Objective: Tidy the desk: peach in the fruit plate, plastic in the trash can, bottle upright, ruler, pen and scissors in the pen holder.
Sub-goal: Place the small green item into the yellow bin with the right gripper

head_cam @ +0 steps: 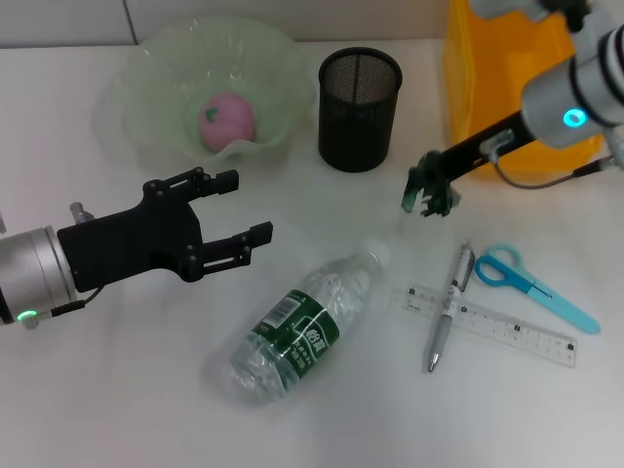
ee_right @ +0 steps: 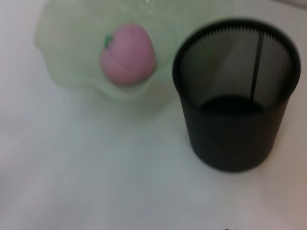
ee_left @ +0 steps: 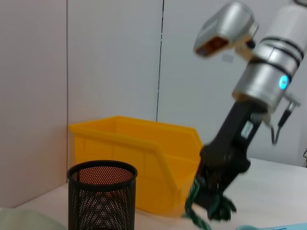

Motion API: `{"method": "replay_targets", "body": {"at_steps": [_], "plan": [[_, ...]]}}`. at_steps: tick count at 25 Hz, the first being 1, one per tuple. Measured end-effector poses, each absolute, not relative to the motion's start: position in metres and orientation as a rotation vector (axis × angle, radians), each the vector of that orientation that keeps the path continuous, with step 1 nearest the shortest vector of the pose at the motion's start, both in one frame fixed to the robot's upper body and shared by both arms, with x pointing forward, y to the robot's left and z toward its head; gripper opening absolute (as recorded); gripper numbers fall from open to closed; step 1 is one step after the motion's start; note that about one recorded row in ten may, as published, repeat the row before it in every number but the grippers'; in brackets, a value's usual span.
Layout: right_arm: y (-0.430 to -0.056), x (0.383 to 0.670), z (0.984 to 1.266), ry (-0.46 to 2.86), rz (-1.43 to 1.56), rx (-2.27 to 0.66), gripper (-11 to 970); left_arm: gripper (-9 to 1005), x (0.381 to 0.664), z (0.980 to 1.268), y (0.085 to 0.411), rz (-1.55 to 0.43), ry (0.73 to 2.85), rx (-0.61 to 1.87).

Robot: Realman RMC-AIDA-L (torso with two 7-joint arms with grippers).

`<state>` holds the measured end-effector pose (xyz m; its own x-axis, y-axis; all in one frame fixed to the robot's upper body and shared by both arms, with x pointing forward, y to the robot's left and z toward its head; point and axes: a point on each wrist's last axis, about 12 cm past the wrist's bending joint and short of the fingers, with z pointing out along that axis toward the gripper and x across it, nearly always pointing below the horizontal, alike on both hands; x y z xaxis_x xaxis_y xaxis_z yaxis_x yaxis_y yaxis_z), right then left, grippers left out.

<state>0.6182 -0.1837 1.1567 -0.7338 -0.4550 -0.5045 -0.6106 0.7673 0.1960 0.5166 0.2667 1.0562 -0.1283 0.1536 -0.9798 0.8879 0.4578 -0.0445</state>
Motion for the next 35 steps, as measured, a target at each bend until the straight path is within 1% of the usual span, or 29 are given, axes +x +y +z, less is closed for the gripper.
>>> {"method": "replay_targets", "body": {"at_steps": [4, 7, 11, 13, 17, 24, 27, 35], "plan": [[-0.197, 0.612, 1.19, 2.441, 0.539, -0.767, 166, 766, 0.517, 1.056, 0.267, -0.82, 1.592, 0.93], [-0.218, 0.61, 1.219, 2.339, 0.504, -0.688, 178, 764, 0.517, 1.056, 0.266, -0.821, 1.592, 0.93], [-0.255, 0.618, 1.236, 2.245, 0.417, -0.552, 194, 761, 0.517, 1.056, 0.265, -0.823, 1.589, 0.931], [-0.27, 0.623, 1.236, 2.225, 0.384, -0.485, 201, 760, 0.517, 1.057, 0.265, -0.824, 1.588, 0.933], [-0.285, 0.634, 1.222, 2.203, 0.35, -0.407, 217, 758, 0.518, 1.057, 0.264, -0.825, 1.587, 0.934], [-0.285, 0.653, 1.188, 2.223, 0.319, -0.321, 244, 754, 0.518, 1.057, 0.263, -0.827, 1.585, 0.934], [-0.284, 0.656, 1.179, 2.249, 0.325, -0.31, 256, 752, 0.518, 1.057, 0.263, -0.83, 1.583, 0.935], [-0.286, 0.655, 1.177, 2.252, 0.322, -0.299, 431, 747, 0.517, 1.057, 0.263, -0.834, 1.579, 0.937]]}}
